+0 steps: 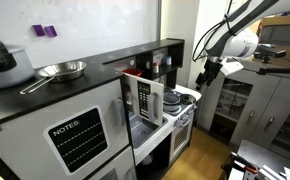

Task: Put the pots lid on the stove

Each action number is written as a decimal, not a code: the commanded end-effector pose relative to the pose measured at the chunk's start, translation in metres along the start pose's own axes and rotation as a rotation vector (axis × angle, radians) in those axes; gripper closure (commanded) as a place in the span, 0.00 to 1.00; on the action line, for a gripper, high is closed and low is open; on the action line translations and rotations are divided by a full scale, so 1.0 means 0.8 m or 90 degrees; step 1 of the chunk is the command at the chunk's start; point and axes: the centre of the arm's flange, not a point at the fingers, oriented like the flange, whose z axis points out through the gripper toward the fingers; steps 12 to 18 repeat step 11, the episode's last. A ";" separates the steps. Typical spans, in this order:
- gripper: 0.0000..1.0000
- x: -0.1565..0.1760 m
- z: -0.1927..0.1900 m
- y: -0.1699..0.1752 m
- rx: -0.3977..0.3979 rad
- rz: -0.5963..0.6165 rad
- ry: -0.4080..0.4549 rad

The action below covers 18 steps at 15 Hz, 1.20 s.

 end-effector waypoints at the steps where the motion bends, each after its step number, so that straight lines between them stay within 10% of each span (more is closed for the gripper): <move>1: 0.00 -0.011 -0.042 -0.044 0.006 -0.049 -0.055; 18: 0.00 0.022 -0.079 -0.125 0.015 -0.130 -0.094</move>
